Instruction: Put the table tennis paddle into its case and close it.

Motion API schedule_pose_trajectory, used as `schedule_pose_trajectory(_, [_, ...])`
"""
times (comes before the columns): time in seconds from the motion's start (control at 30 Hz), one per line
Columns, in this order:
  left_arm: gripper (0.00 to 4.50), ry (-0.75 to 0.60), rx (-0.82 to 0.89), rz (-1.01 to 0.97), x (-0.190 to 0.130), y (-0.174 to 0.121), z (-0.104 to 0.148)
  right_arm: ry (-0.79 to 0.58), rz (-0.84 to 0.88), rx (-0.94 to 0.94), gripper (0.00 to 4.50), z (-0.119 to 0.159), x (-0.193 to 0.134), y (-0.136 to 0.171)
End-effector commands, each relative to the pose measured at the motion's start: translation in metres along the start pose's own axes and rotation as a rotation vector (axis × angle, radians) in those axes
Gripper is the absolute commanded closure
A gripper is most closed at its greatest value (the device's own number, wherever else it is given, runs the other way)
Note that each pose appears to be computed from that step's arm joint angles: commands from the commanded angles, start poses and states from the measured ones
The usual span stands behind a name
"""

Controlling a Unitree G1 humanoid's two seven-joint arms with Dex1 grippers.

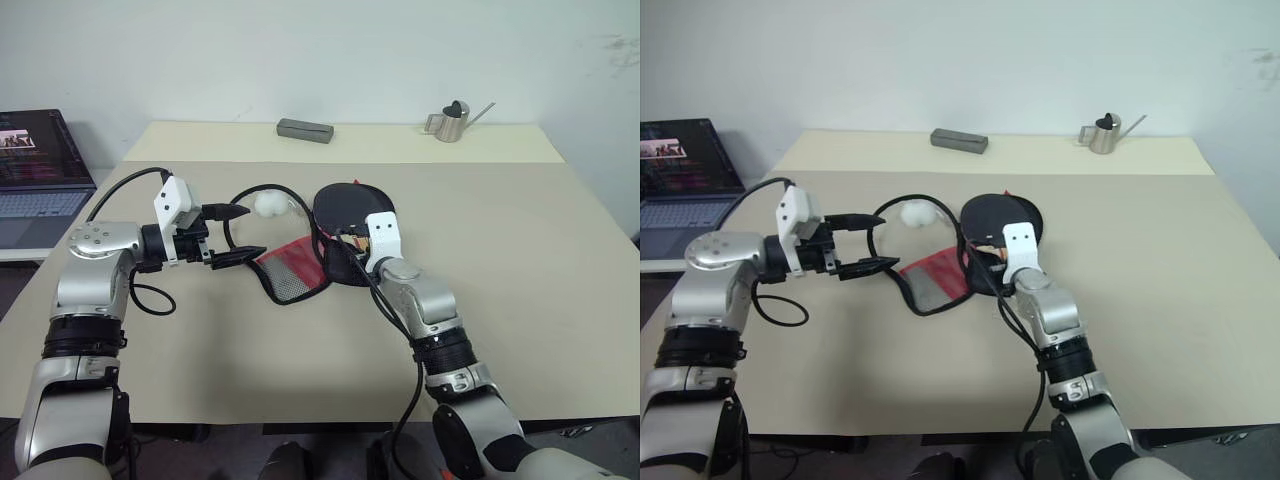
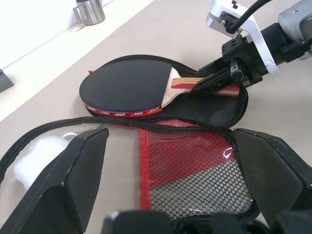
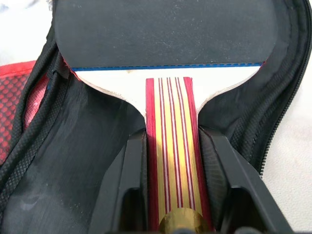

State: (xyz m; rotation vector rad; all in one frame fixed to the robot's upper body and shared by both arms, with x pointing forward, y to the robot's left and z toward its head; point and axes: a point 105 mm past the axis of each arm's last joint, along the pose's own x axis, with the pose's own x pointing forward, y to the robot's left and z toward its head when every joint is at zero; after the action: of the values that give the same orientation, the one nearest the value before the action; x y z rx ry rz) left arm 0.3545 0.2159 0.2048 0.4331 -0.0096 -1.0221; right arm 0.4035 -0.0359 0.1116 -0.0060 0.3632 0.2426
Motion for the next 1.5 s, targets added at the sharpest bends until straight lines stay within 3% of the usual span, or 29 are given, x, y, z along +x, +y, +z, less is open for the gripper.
schedule_pose_trajectory(0.03, [0.00, -0.029, 0.052, 0.003, -0.001, 0.001, 0.014, -0.052, -0.001, 0.029, 1.78, 0.012, -0.004, 0.001])
schedule_pose_trajectory(0.2, [0.00, -0.029, 0.051, 0.003, -0.001, 0.001, 0.014, -0.051, 0.003, -0.004, 0.04, 0.012, -0.005, 0.003])
schedule_pose_trajectory(0.5, [0.00, -0.043, 0.030, 0.020, -0.001, 0.002, 0.013, -0.174, 0.108, 0.007, 0.01, 0.048, -0.025, 0.017])
schedule_pose_trajectory(0.67, [0.00, -0.063, 0.006, 0.046, 0.000, 0.004, 0.012, -0.207, 0.263, 0.011, 0.01, 0.063, -0.049, 0.027])
schedule_pose_trajectory(0.87, [0.00, -0.094, -0.058, 0.135, -0.006, 0.011, 0.006, -0.255, 0.329, -0.046, 0.01, 0.074, -0.072, 0.013])
schedule_pose_trajectory(1.07, [0.00, -0.040, -0.122, 0.333, -0.038, 0.027, -0.021, -0.287, 0.438, -0.109, 0.01, 0.084, -0.095, 0.000])
schedule_pose_trajectory(1.23, [0.00, 0.016, -0.170, 0.447, -0.055, 0.036, -0.045, -0.287, 0.404, -0.122, 0.01, 0.083, -0.096, -0.018])
schedule_pose_trajectory(1.5, [0.00, 0.064, -0.280, 0.516, -0.060, 0.036, -0.078, -0.319, 0.448, -0.117, 0.01, 0.083, -0.103, -0.007])
